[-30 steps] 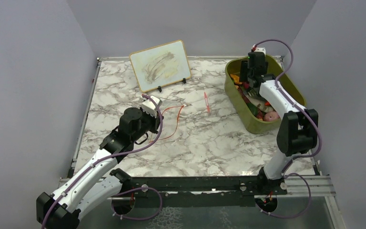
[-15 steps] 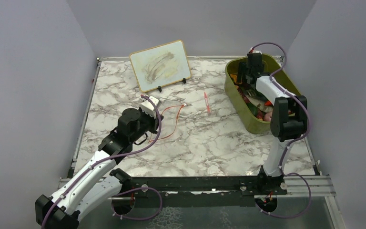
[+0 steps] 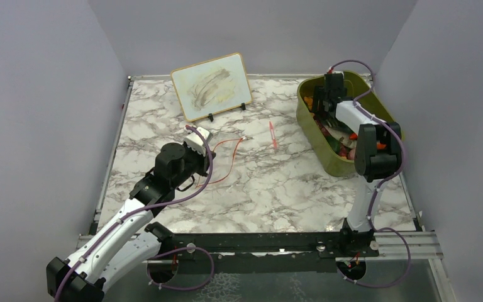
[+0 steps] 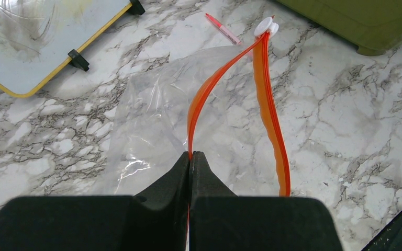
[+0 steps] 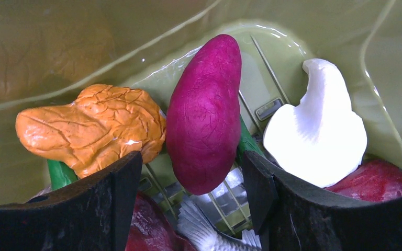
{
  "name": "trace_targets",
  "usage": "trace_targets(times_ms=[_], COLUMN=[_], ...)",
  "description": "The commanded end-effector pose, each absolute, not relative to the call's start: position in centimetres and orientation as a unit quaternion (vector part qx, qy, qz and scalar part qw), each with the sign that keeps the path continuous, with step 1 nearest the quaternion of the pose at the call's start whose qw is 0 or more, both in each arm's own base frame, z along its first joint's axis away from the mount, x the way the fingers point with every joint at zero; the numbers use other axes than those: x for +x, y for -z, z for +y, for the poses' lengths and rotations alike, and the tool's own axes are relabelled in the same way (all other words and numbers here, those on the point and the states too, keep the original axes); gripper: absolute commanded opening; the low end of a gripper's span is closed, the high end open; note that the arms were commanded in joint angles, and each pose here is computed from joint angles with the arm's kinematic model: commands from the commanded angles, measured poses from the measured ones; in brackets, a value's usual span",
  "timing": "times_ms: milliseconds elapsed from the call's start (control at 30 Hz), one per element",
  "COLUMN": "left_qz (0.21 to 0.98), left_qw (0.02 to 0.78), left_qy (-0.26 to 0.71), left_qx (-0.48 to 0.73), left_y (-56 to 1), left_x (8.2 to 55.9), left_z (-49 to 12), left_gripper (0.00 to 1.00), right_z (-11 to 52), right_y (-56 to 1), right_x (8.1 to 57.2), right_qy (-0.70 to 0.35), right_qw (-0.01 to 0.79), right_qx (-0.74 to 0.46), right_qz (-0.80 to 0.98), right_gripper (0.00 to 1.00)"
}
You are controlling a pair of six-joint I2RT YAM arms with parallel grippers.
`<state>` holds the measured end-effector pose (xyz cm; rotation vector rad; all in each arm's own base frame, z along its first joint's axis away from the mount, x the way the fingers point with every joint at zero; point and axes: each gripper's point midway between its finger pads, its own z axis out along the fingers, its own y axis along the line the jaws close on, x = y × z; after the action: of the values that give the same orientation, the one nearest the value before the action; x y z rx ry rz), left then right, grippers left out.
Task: Place the food in the zip-top bag and seal the zipper
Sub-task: Pick up the fake vegetable from the bin.
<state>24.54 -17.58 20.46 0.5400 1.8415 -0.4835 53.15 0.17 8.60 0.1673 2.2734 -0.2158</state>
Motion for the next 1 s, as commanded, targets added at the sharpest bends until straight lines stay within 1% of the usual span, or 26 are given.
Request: trace_targets(times_ms=[0,167,300,333,433,500,767,967], left_qz=[0.766,0.767,0.767,0.766,0.766,0.766,0.770,0.770], left_qw=[0.562,0.563,0.562,0.563,0.561,0.563,0.563,0.564], left_qy=[0.208,0.204,0.206,0.208,0.211,0.210,0.199,0.196], left_qx=[0.234,0.231,0.231,0.231,0.232,0.230,0.226,0.224], left_y=[-21.0,-20.9,-20.8,-20.9,-20.8,-20.7,-20.5,-20.5], left_x=[24.5,24.6,24.6,24.6,24.5,24.7,25.0,25.0], left_z=[-17.6,-17.5,-17.6,-17.6,-17.8,-17.7,-17.5,-17.3], left_gripper=[0.00,0.00,0.00,0.00,0.00,0.00,0.00,0.00], right_z=[-0.2,-0.3,-0.3,-0.4,-0.7,-0.6,-0.3,-0.5], right_y=[-9.3,-8.8,-8.7,-8.7,-8.4,-8.3,-7.6,-8.3], right_x=[54.5,54.4,54.4,54.3,54.3,54.5,54.9,54.7], right_qy=[0.087,0.088,0.088,0.090,0.097,0.095,0.089,0.094], right_qw=[0.430,0.428,0.426,0.425,0.422,0.421,0.415,0.423], right_qx=[0.076,0.075,0.076,0.076,0.077,0.074,0.072,0.071], right_qz=[0.895,0.896,0.897,0.897,0.898,0.899,0.902,0.899], right_gripper=[0.70,0.63,0.61,0.61,0.66,0.68,0.65,0.45])
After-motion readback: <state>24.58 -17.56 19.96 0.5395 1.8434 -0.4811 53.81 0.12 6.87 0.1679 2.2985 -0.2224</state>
